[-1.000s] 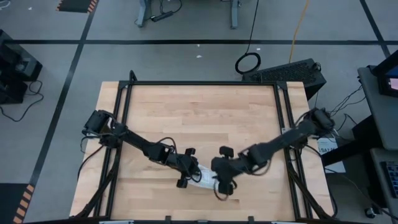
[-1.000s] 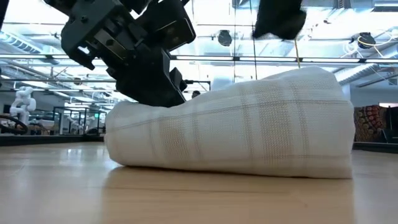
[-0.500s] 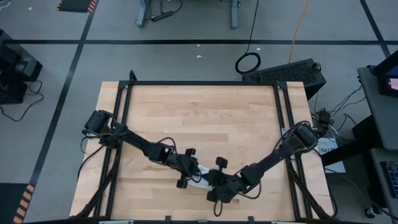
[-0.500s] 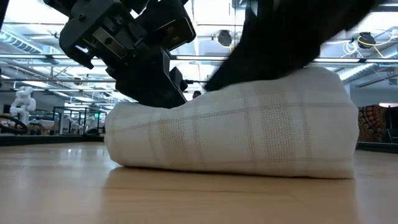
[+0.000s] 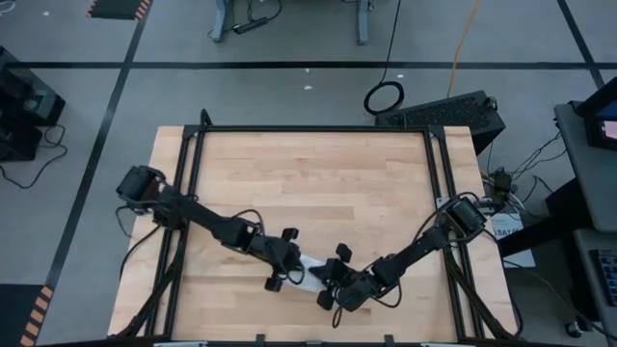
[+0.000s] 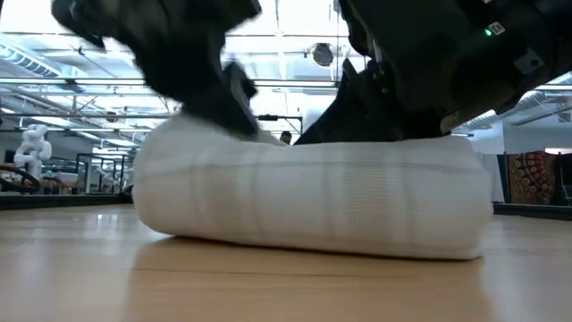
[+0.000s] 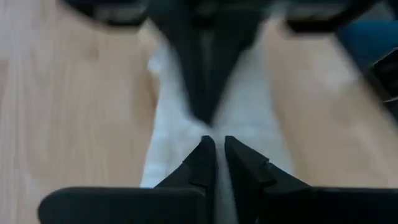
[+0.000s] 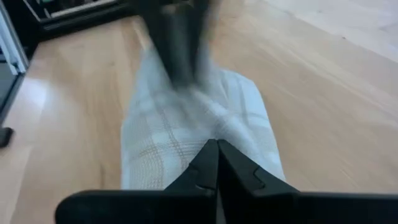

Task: Roll towel
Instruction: Roll the white kitchen towel

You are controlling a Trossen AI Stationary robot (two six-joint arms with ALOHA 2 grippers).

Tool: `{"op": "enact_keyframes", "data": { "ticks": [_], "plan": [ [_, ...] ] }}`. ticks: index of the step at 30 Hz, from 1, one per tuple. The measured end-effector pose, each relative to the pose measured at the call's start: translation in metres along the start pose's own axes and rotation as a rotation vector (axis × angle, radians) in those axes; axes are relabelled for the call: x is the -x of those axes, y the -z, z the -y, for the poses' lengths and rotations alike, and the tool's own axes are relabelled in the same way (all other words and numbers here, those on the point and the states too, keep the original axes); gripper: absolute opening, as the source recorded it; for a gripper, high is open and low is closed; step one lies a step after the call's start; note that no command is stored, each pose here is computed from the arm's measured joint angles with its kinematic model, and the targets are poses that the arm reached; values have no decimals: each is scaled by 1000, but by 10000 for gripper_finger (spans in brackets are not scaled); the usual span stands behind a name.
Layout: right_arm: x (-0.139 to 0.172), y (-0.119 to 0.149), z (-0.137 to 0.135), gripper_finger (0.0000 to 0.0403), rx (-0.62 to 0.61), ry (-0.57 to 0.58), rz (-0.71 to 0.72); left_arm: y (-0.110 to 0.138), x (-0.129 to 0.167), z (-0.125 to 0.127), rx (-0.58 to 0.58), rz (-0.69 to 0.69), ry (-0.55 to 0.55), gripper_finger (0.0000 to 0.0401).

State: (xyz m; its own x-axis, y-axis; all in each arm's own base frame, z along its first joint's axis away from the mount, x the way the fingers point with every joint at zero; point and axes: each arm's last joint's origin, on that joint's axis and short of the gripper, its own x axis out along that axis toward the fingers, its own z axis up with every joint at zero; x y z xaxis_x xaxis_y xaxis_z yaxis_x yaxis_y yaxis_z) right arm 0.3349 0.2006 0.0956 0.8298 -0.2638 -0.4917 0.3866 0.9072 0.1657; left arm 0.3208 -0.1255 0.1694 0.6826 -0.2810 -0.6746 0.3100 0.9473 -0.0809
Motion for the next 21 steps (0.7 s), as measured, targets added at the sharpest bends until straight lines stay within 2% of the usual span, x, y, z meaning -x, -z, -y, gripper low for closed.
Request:
{"op": "enact_keyframes", "data": {
  "ticks": [5,8,11,14,16,21],
  "plan": [
    [0,3,2,0,11,3,-8,-13,18,21,-123,96,2,37],
    [0,3,2,0,12,3,-12,0,10,22,-171,86,-57,37],
    [0,4,2,0,12,-3,-8,22,-1,12,-137,59,-86,36],
    [1,4,1,0,26,-7,-8,37,-4,0,-57,85,-161,31],
    [1,5,1,0,28,-7,-9,49,-5,-5,-11,89,-160,27],
    [1,4,0,0,31,-15,-8,48,3,-2,22,134,-99,15]
  ]
}}
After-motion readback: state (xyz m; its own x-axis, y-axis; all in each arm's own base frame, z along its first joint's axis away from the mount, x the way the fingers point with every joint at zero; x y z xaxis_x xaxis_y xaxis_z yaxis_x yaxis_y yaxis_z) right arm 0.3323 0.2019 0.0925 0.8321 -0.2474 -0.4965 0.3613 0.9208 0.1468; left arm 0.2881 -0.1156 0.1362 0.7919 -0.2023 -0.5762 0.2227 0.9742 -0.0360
